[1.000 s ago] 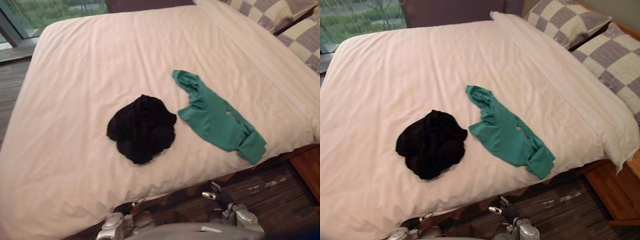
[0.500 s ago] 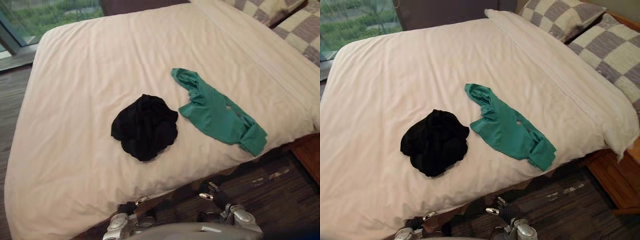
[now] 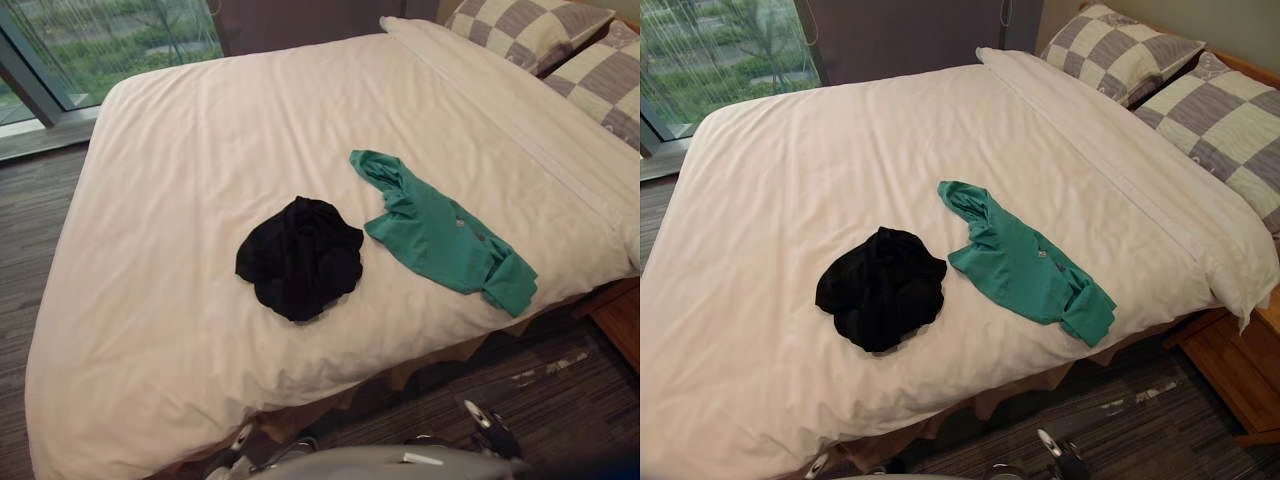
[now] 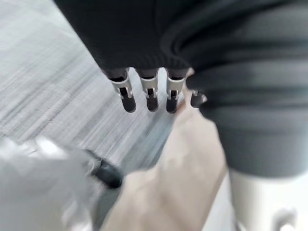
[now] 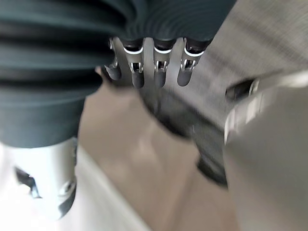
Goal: Tidy the bed and pick cloth on bed and put in laundry
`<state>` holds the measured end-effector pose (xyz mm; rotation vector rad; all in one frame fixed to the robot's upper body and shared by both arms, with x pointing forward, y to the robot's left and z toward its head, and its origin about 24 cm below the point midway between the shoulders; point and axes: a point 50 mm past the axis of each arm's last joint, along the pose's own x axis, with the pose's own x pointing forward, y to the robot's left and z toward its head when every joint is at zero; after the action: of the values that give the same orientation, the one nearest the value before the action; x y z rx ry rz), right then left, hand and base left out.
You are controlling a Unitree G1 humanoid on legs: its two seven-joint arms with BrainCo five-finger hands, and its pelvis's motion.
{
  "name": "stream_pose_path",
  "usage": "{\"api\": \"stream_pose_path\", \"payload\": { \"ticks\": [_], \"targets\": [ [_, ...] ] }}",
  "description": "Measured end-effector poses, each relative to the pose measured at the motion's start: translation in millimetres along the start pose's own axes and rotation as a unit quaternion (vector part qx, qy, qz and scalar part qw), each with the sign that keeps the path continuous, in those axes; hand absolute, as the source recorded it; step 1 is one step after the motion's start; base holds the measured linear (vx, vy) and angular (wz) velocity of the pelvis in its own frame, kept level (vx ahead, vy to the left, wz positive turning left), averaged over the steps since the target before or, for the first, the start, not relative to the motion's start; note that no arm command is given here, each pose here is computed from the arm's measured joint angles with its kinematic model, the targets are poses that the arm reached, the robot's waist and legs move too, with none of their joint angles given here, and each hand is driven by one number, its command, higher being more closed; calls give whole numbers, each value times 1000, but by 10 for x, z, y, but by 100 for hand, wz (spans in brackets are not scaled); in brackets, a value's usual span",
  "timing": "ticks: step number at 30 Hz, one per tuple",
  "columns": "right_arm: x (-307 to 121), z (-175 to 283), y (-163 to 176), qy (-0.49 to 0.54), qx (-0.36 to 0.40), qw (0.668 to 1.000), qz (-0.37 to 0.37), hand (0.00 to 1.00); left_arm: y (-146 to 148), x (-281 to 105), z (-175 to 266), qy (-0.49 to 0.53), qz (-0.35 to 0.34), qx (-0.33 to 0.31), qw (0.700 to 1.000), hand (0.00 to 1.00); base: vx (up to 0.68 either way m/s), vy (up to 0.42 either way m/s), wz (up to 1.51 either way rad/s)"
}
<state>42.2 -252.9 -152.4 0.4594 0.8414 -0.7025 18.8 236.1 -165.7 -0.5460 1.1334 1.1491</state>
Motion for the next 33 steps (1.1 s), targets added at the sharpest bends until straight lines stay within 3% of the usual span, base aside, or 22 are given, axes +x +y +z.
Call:
{"api": "stream_pose_path", "payload": {
  "ticks": [3,8,12,16,19,22,23,25,26,27,29,33],
  "targets": [
    [-78,268,-481,-65,74,992,-79,0,254,59,248,-20,54,-101,993,0,157,22,30],
    [-167,921,-859,-199,97,969,-110,0,583,33,1015,-151,73,-201,965,0,137,10,20],
    [-257,1280,-969,-280,86,951,-102,0,588,-140,1575,-272,32,-192,942,0,68,-23,14],
    [-310,1570,-1029,-329,74,937,-94,0,540,-233,1800,-318,-2,-192,928,0,-13,-9,-3],
    [-349,1782,-1027,-363,51,927,-80,0,552,-333,2065,-362,-35,-162,917,0,-35,-14,-7],
    [-366,1987,-978,-383,14,921,-64,0,468,-598,2486,-444,-89,-99,886,0,-70,-22,-5],
    [-358,2083,-894,-391,-10,919,-49,0,404,-732,2614,-489,-111,-72,862,0,-89,7,-9],
    [-359,2173,-744,-401,-53,914,-23,0,217,-1111,2758,-607,-232,-51,759,0,-38,10,-10],
    [-350,2182,-704,-400,-66,914,-16,0,157,-1239,2790,-637,-253,-38,727,0,-30,13,-15],
    [-336,2216,-602,-403,-90,911,-1,0,16,-1517,2871,-694,-290,-12,658,0,-37,13,-18],
    [-314,2293,-473,-407,-117,906,19,0,-154,-1647,2913,-717,-307,1,626,0,-27,22,-32],
    [-276,2381,-132,-412,-186,890,56,0,-544,-1710,2792,-701,-354,72,614,0,2,16,-24]
  ]
}}
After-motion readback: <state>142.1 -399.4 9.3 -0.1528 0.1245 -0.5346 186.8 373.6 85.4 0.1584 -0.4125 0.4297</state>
